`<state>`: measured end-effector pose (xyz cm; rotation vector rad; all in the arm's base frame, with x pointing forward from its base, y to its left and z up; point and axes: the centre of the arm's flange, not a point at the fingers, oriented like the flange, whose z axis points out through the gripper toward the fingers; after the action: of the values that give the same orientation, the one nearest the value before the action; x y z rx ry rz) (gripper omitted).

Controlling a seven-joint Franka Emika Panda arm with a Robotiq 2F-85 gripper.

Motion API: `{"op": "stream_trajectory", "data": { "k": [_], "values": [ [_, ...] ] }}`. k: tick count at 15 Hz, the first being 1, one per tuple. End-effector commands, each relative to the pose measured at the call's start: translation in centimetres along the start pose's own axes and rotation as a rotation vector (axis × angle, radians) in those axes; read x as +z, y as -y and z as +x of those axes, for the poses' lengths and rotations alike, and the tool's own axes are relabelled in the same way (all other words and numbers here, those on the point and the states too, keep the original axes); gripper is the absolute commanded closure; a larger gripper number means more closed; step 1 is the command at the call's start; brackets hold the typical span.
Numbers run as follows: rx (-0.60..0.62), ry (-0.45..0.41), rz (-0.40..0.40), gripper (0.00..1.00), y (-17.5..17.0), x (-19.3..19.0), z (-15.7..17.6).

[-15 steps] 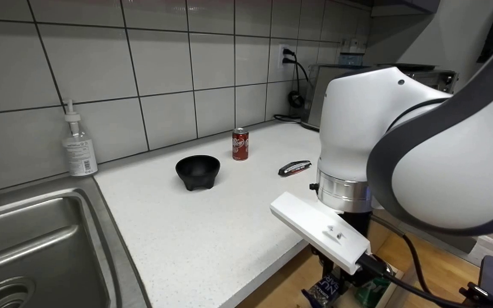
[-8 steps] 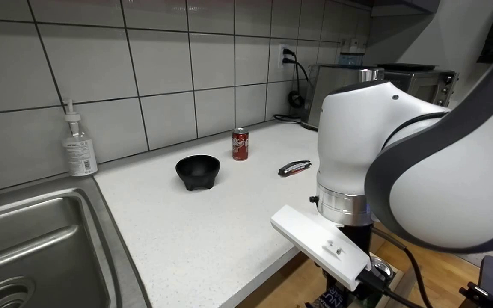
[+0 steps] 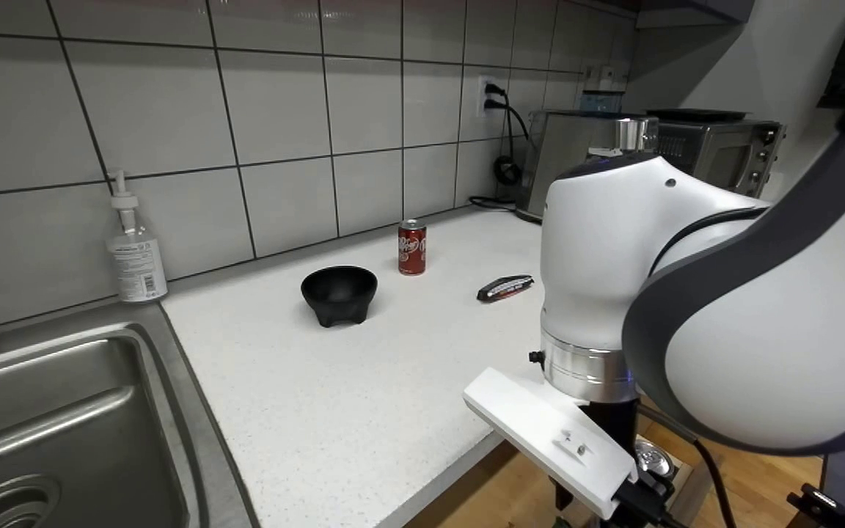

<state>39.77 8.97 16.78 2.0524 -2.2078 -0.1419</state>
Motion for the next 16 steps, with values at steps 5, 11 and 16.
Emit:
{"op": "stream_trajectory", "data": {
  "k": [5,11,16],
  "values": [
    [-0.011,-0.01,0.038,0.0,0.6,-3.0,0.0],
    [-0.042,-0.019,0.074,0.0,1.0,-5.9,1.4],
    [-0.059,-0.032,0.096,0.0,1.8,-8.1,4.5]
  ]
}}
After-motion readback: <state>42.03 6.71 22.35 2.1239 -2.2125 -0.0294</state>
